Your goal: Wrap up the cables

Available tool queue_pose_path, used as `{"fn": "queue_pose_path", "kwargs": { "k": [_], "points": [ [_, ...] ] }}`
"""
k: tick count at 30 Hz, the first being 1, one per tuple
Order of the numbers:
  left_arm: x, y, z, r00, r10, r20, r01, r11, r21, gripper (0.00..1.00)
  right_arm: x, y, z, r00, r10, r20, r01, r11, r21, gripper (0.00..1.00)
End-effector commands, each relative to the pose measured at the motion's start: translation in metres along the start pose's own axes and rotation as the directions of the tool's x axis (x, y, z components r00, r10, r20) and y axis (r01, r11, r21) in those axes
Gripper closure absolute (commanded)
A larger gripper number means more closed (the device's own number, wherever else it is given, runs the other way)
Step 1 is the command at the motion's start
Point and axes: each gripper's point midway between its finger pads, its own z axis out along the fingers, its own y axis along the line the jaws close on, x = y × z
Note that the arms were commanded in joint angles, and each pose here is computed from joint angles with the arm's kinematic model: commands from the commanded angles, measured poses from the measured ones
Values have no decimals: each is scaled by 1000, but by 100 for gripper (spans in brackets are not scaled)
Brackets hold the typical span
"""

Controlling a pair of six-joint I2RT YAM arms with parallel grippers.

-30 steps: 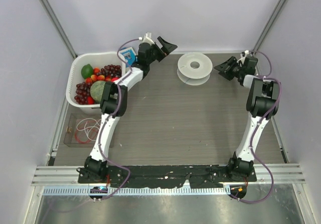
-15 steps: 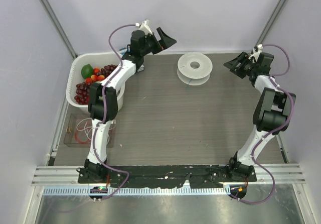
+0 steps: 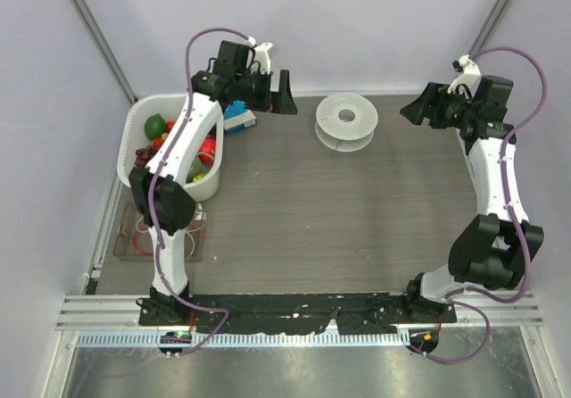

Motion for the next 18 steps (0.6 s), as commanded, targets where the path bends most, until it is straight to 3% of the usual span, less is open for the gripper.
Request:
{"fn": "queue_pose_path", "kwargs": {
  "k": [1,5,11,18],
  "points": [
    [13,-8,-85,986,155,-59,-162,978,-133,0,-1,43,-33,973,-220,-74,220,975,-7,22],
    [40,23,-119,976,177,-124,-209,922,-326,0,29,57,-45,940,-306,-154,316,948,44,22],
    [93,58,-149,968,199,-154,-249,841,-480,0,93,38,-52,948,-238,-210,268,955,126,22],
    [115,66,-155,969,186,-163,-244,827,-507,0,101,43,-64,956,-248,-157,270,953,138,21]
  ]
}}
